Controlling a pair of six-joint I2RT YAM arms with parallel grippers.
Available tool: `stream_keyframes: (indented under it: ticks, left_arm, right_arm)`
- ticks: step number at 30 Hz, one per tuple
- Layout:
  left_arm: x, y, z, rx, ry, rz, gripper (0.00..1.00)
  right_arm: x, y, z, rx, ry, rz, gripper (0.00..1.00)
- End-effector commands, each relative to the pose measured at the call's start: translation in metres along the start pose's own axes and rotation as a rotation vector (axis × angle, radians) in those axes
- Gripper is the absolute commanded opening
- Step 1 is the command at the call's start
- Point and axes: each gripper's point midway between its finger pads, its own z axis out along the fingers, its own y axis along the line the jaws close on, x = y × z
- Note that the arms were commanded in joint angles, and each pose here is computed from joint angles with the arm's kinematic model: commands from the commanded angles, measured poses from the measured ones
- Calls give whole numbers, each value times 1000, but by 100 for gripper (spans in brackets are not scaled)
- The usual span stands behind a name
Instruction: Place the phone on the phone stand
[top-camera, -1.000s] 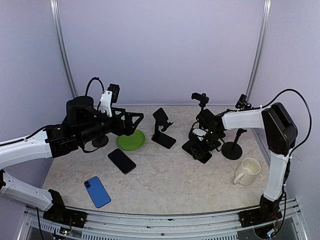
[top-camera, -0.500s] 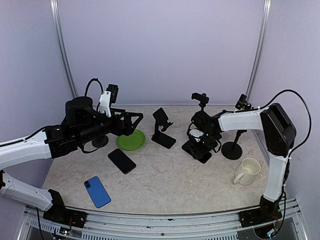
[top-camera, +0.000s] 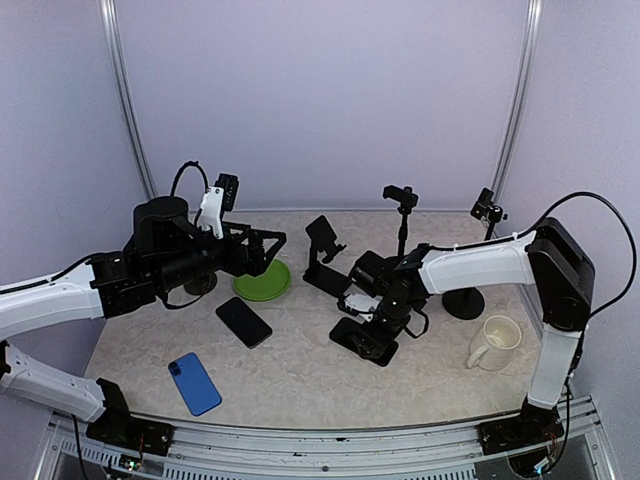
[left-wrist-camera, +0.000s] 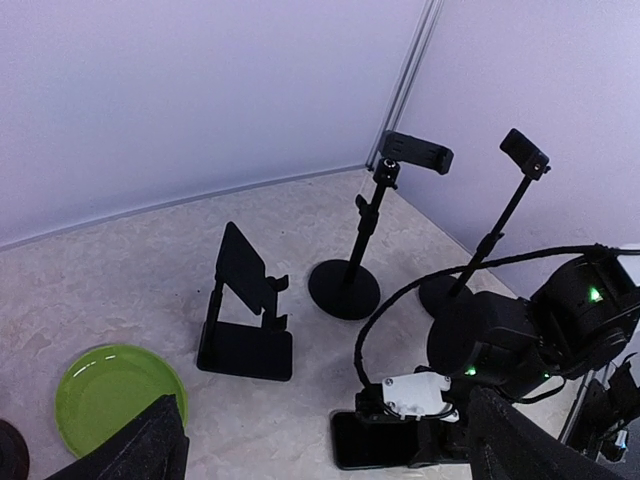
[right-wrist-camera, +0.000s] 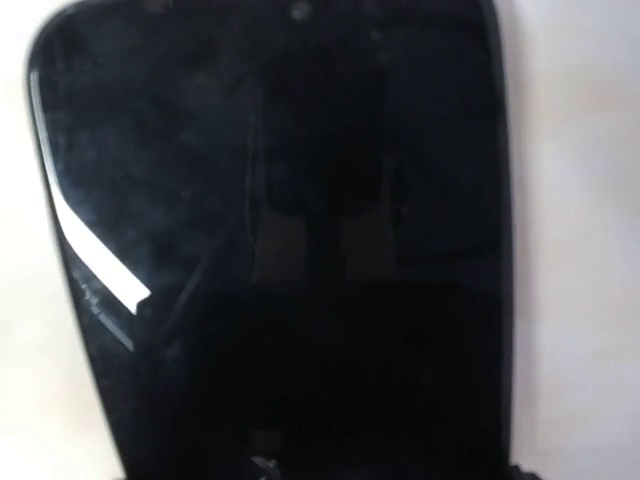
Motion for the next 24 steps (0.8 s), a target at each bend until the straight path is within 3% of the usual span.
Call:
stream_keyframes:
  ticks: [1, 9, 19, 24]
  left_arm:
    - [12, 1, -2, -1, 34, -6, 94]
    - [20, 2, -2, -1, 51, -33, 94]
    - [22, 3, -4, 0, 55, -53, 94]
    - [22, 3, -6, 2, 57, -54, 94]
  right_arm:
    - [9, 27, -18, -80, 2, -67, 56]
    - [23, 30, -11, -66, 107, -93, 67]
    - [38, 29, -4, -25, 210, -118, 98]
    - [46, 30, 1, -29, 243, -121, 99]
